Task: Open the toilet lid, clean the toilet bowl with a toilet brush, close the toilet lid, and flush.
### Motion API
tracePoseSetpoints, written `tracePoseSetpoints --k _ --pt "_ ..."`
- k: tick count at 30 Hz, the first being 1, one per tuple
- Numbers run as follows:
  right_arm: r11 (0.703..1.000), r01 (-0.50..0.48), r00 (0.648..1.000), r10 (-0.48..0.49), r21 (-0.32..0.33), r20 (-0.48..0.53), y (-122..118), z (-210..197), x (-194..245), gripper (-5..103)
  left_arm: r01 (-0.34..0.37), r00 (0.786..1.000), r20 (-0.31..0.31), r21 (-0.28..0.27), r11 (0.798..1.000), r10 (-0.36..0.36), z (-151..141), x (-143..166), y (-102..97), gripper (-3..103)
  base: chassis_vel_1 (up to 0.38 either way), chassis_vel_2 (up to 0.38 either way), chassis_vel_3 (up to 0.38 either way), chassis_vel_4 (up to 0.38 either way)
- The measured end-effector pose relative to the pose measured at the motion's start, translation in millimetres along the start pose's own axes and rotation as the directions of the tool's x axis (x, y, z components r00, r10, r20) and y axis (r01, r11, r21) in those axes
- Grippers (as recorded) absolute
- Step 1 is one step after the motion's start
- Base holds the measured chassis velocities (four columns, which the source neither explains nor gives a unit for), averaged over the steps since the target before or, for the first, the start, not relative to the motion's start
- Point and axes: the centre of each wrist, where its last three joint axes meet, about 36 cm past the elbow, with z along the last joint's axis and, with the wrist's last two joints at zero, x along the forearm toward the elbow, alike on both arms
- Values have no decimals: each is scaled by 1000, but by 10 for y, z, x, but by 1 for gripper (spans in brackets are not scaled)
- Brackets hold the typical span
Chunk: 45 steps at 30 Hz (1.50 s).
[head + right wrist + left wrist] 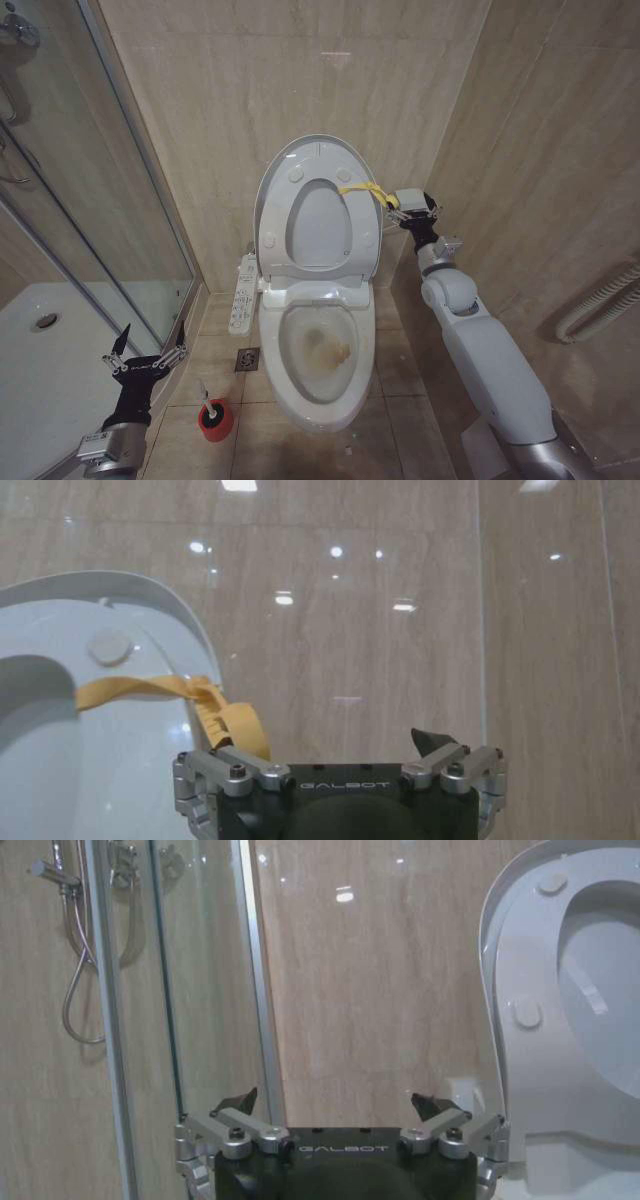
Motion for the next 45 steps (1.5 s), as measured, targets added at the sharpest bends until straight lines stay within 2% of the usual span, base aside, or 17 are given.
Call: tracePoseSetpoints --k 20,31,45 --pt "999 49 999 -49 -4 11 75 -129 325 100 0 1000 0 0 1000 0 0 0 0 100 0 0 0 0" --pt "996 88 996 -88 -24 -6 214 -100 570 100 0 1000 0 0 1000 0 0 0 0 100 0 0 0 0" --pt "996 45 998 -49 -79 -50 352 -38 1141 100 0 1000 0 0 1000 0 0 0 0 100 0 0 0 0"
